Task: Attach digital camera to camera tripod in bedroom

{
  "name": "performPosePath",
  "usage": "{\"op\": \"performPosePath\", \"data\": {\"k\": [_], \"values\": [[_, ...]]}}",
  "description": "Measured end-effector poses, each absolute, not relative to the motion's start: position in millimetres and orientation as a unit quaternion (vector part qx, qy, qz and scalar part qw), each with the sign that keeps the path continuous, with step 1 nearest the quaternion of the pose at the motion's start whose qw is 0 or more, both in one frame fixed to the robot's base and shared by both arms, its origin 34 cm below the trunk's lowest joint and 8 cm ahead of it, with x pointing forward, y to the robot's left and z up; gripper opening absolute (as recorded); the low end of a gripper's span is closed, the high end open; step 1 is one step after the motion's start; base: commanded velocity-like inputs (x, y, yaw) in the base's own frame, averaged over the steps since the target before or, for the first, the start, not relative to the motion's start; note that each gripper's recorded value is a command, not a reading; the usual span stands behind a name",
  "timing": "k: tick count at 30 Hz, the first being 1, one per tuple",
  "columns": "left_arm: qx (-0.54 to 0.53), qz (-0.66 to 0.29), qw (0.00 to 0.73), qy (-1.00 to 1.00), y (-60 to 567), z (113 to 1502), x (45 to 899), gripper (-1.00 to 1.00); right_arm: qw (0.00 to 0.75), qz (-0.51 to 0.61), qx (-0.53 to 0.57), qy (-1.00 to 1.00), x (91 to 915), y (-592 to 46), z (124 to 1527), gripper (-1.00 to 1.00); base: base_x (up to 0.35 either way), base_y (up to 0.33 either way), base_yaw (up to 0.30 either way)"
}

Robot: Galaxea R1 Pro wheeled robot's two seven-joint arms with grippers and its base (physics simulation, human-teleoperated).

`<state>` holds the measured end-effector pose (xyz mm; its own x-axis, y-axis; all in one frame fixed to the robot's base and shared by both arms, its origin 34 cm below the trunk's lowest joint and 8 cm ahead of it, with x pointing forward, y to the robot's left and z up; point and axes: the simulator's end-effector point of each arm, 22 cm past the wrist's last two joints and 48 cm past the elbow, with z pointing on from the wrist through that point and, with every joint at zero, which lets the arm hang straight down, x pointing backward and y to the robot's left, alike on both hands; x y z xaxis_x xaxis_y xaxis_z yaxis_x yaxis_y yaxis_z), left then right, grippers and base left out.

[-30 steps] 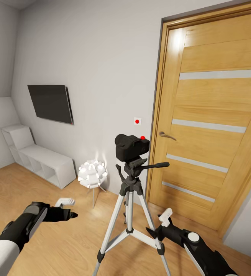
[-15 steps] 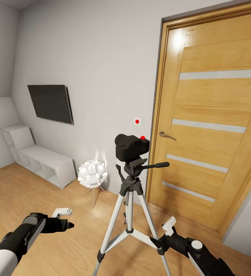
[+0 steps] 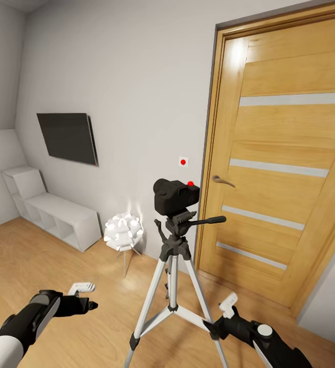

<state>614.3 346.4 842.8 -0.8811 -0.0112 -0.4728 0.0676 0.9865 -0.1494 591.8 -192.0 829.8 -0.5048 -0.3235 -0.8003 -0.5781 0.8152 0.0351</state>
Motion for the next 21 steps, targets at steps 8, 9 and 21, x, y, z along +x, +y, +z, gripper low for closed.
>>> {"op": "performPosePath", "data": {"k": [8, 9, 21], "values": [[0.008, -0.083, 0.231, 0.969, 347.4, 823.3, 600.9, 1.00, 0.399, 0.122, -0.242, 0.876, 580.6, -213.8, 804.2, 1.00, 0.000, 0.000, 0.000], [0.006, -0.082, 0.229, 0.970, 348.5, 818.9, 597.5, 1.00, 0.391, 0.119, -0.238, 0.881, 575.8, -217.9, 797.7, 1.00, 0.000, 0.000, 0.000], [-0.025, -0.088, 0.194, 0.977, 354.7, 765.9, 547.1, 1.00, 0.259, 0.088, -0.201, 0.941, 479.7, -278.1, 712.9, 1.00, 0.000, 0.000, 0.000]]}}
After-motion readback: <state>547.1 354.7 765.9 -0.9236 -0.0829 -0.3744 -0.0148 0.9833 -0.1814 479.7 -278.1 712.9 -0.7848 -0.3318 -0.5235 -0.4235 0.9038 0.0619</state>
